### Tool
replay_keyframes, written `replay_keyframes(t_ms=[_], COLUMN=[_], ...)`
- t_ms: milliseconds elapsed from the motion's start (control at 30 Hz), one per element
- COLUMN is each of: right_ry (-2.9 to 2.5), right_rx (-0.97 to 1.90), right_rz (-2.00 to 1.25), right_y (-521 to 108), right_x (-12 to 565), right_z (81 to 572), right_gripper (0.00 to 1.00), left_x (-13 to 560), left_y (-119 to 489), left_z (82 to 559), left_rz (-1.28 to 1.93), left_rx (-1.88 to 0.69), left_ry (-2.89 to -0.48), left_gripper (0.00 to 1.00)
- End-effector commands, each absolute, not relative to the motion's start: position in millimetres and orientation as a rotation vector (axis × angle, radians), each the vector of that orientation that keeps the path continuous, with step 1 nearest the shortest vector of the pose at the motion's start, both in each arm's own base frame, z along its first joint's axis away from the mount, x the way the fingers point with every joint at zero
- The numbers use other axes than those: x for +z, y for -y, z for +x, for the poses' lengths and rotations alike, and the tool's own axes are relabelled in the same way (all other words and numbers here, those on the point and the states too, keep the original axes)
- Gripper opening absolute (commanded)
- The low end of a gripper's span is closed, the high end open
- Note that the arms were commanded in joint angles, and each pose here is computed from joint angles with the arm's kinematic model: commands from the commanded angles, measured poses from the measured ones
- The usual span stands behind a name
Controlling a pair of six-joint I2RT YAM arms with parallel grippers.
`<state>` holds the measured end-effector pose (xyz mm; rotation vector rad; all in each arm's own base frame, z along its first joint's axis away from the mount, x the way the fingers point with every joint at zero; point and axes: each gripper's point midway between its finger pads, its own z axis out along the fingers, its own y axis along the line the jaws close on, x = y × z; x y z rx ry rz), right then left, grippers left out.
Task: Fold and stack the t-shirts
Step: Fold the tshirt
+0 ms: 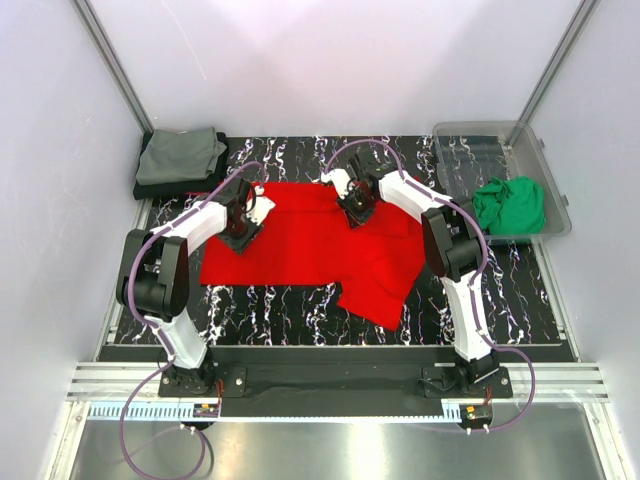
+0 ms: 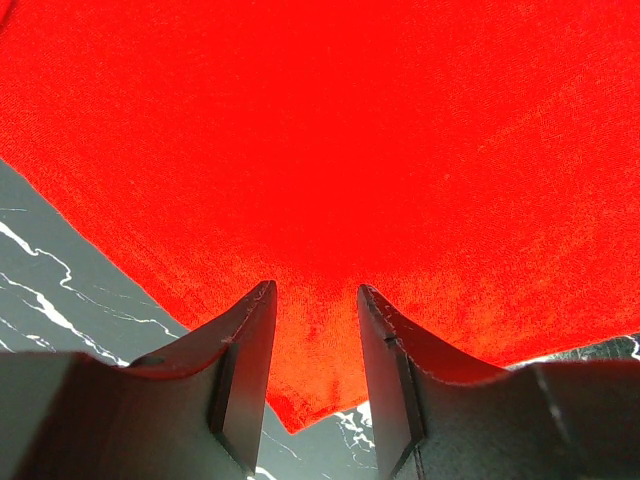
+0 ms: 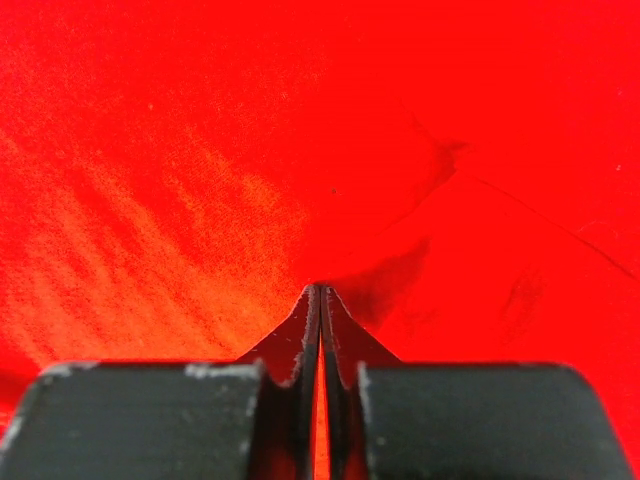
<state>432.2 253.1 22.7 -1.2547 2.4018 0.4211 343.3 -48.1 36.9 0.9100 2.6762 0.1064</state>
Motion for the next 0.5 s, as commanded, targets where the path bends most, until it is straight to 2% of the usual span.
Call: replay_keyframes(t_ms=[0, 200, 233, 333, 467], right_ry=[-2.325, -2.300, -2.305, -2.326, -2.340], right_rx=[0.424, 0.435, 0.426, 0.412, 0.414], right_rz=[-1.259, -1.259, -1.256, -1.227, -1.233], right_y=[-264.8, -269.0, -268.6, -266.8, -267.0], right_x=[45.7, 60.1, 60.2, 58.8, 51.9], right_z=[437.4, 433.8, 432.8, 435.1, 433.6], right_gripper=[0.02, 0.00, 0.02, 0.26, 0.27], left_x=[48.2, 47.2, 46.6, 46.5, 46.8], left_y=[53.6, 55.2, 55.5, 55.7, 55.9], left_z=[361.7, 362.9, 362.7, 363.5, 364.3], left_rz=[0.876, 0.876, 0.877, 0.875, 0.875], left_rx=[0.086, 0.075, 0.073, 0.072, 0.073], left_ry=[-2.625, -2.626, -2.627, -2.628, -2.627], left_gripper=[0.43, 0.43, 0.43, 0.43, 0.43])
